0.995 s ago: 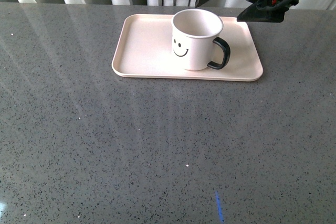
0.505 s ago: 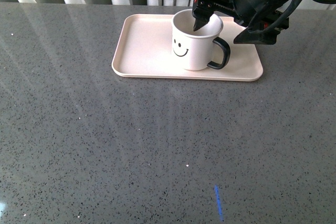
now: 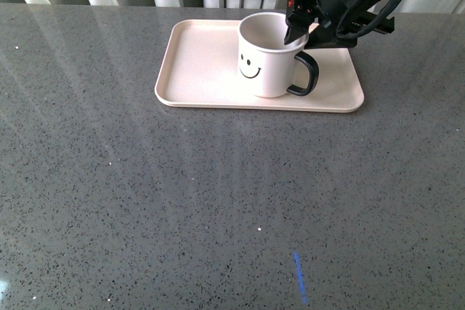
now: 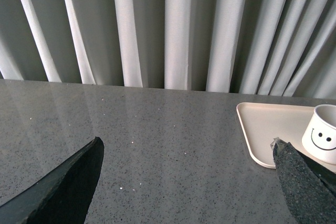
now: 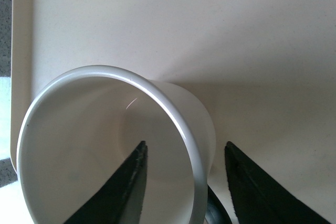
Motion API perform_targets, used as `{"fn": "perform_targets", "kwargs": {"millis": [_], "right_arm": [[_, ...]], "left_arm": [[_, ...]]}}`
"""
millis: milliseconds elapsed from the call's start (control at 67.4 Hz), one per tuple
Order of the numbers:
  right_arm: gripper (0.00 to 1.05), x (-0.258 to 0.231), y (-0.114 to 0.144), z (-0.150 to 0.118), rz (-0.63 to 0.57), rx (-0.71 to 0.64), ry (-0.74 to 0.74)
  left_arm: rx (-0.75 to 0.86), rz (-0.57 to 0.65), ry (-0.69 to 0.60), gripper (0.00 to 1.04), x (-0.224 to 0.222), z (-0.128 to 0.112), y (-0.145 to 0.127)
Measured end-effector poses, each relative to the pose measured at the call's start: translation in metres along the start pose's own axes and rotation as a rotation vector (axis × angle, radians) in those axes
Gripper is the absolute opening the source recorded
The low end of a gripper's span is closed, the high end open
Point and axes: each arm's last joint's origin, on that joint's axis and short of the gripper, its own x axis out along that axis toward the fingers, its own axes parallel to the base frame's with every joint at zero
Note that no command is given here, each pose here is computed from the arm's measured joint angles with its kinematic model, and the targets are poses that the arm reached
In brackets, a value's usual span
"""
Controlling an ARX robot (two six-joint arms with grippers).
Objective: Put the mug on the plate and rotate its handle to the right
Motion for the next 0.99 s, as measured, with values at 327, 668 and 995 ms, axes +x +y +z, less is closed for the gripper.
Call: {"fn": "perform_targets", "kwargs": {"millis": [327,668,995], "right_arm": [[0.02,-0.005,-0.004,0.003,-0.007,-0.058,0.012],[0.02,-0.035,-0.011,0.024,0.019,-0.323,-0.006],[0.02,-0.036,-0.008,0.038,0.061,-0.549,-0.030]], "left_arm": [[0.000,0.000,0.000,0.95,0.000,0.000,0.000],[0.000,0.000,0.000,0.95,0.000,0.000,0.000],[0.000,0.000,0.000,0.95,0.000,0.000,0.000]]}}
